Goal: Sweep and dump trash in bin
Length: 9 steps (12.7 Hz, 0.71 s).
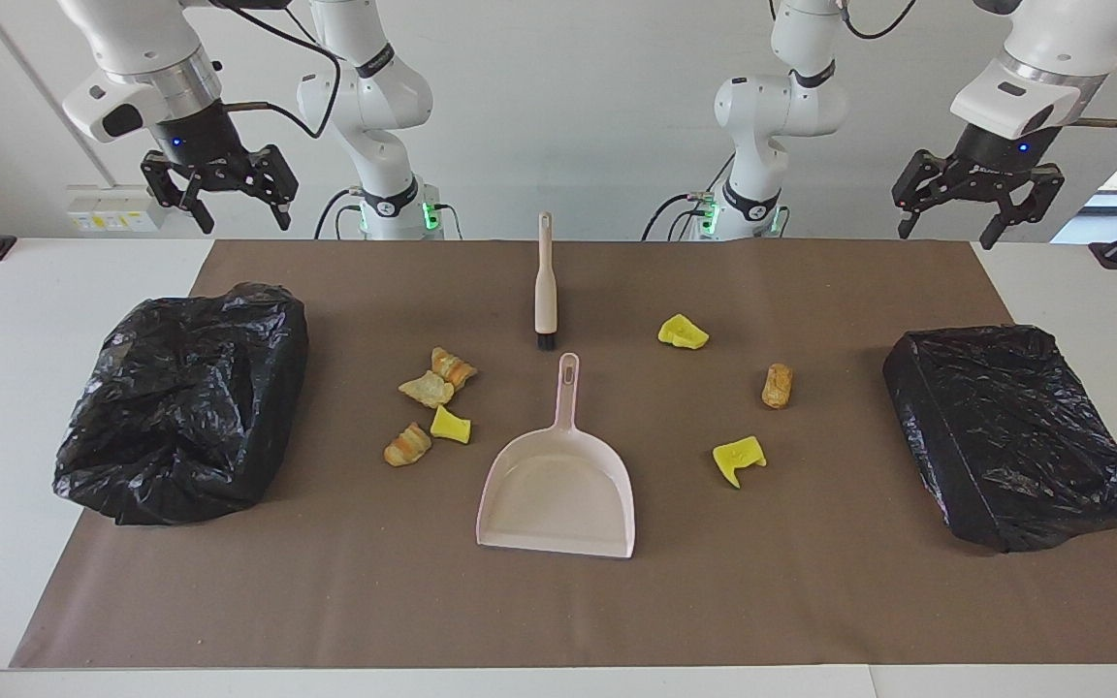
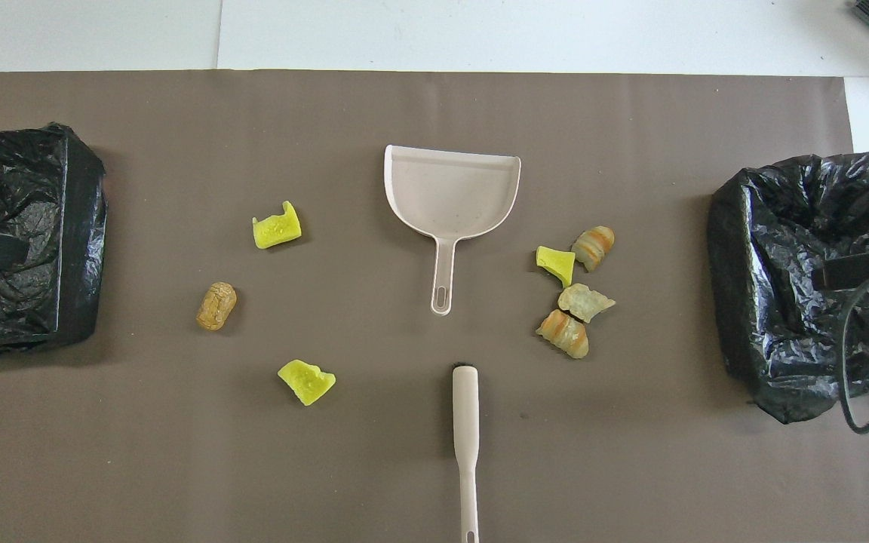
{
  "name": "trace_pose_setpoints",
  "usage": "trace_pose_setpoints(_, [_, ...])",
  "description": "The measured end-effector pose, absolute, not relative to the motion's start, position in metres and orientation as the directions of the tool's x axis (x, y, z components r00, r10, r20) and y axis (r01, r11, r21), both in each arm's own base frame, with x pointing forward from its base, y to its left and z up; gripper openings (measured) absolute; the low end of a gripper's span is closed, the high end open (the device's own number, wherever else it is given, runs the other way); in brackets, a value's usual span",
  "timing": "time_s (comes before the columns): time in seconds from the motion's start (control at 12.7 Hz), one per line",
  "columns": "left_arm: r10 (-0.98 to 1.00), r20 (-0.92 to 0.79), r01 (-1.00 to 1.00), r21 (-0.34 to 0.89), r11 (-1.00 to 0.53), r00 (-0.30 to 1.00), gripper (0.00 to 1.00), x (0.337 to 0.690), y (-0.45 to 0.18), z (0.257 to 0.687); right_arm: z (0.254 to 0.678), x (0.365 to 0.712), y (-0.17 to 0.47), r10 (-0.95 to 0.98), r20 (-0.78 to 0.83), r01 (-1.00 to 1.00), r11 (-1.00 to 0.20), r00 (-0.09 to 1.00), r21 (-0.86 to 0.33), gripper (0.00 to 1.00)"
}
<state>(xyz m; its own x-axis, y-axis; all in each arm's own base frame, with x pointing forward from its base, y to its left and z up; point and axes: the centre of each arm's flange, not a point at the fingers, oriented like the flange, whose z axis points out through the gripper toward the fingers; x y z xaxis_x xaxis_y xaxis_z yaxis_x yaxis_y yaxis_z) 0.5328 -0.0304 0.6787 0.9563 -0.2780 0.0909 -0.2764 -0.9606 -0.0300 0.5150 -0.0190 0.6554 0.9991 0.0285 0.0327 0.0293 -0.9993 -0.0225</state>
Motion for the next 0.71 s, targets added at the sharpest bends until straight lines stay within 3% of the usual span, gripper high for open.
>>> trace_pose_setpoints(0.71, [-0.281,0.09,-0.28,-0.03,-0.96,0.955,1.0,0.5322,-0.0321,0.6789,0.6554,0.515,-0.0185,0.029,0.033,0.03,-0.999,0.999,-0.022,1.0])
